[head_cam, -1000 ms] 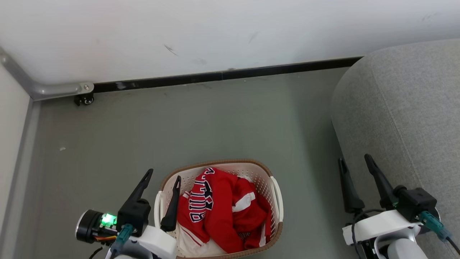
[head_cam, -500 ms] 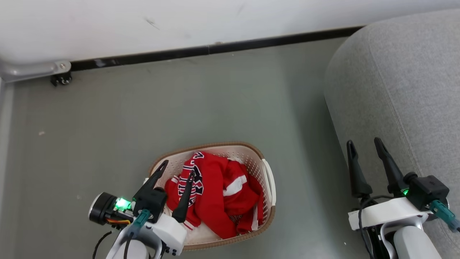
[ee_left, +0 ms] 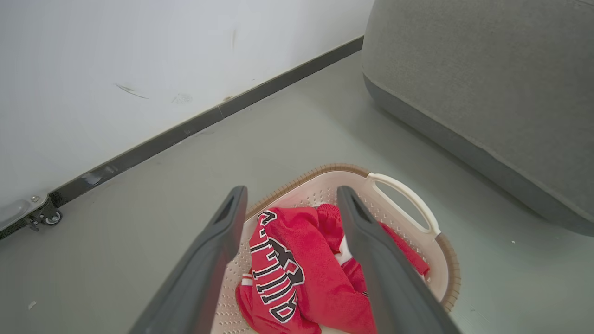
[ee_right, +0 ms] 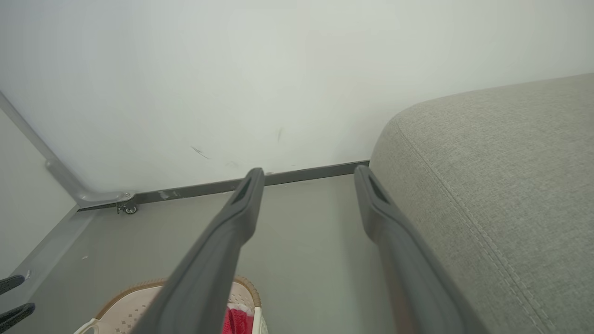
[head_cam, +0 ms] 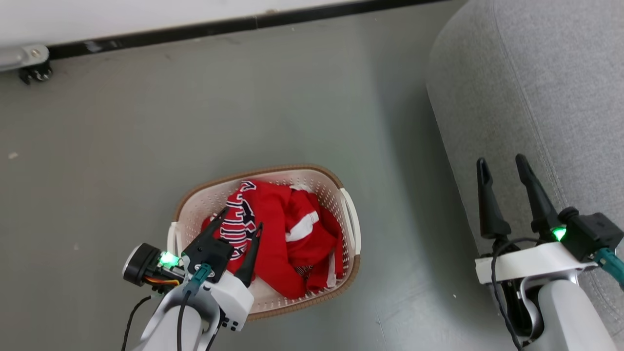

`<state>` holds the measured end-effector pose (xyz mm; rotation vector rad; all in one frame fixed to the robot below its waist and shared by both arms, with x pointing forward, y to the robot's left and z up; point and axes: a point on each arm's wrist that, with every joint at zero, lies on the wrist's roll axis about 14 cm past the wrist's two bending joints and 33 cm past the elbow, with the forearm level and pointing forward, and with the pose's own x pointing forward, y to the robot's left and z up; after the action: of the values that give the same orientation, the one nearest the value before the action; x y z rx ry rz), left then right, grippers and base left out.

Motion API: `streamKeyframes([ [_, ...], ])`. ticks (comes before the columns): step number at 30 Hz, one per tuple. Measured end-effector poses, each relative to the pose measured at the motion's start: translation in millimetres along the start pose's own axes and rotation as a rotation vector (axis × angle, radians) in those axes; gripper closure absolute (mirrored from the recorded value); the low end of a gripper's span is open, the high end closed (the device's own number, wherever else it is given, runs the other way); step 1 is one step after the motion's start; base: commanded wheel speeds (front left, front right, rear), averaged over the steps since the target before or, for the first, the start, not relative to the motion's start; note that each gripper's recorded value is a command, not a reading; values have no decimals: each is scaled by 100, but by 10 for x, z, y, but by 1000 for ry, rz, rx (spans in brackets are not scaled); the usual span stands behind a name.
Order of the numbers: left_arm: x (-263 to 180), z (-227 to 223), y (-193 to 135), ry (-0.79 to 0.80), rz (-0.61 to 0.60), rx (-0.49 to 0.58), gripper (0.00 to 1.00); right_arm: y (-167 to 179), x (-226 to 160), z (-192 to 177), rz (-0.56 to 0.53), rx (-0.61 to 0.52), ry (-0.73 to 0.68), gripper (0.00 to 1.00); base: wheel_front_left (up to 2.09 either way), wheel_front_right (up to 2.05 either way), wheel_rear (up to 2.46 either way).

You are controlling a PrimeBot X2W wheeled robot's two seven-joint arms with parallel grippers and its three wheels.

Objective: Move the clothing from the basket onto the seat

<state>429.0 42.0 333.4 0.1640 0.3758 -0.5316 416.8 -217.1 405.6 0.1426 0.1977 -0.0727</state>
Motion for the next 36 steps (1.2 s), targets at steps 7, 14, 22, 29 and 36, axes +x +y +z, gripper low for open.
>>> streamKeyframes([
  [7, 190, -203, -58, 56, -41, 5, 0, -99, 99, -19, -27, 1, -2, 0, 0, 0, 0],
  [14, 377, -411, -45, 112, -48, -10, 0, -185, 167, -86, -50, 2, 11, 0, 0, 0, 0],
  [22, 498, -686, -69, 181, -63, -15, 0, -283, 243, -87, -74, 1, 5, 0, 0, 0, 0],
  [29, 627, -936, 10, 242, -45, -4, 0, -350, 295, -152, -89, -3, 18, 0, 0, 0, 0],
  [36, 801, -1065, 43, 266, -36, 4, 0, -397, 363, -193, -99, 4, 24, 0, 0, 0, 0],
])
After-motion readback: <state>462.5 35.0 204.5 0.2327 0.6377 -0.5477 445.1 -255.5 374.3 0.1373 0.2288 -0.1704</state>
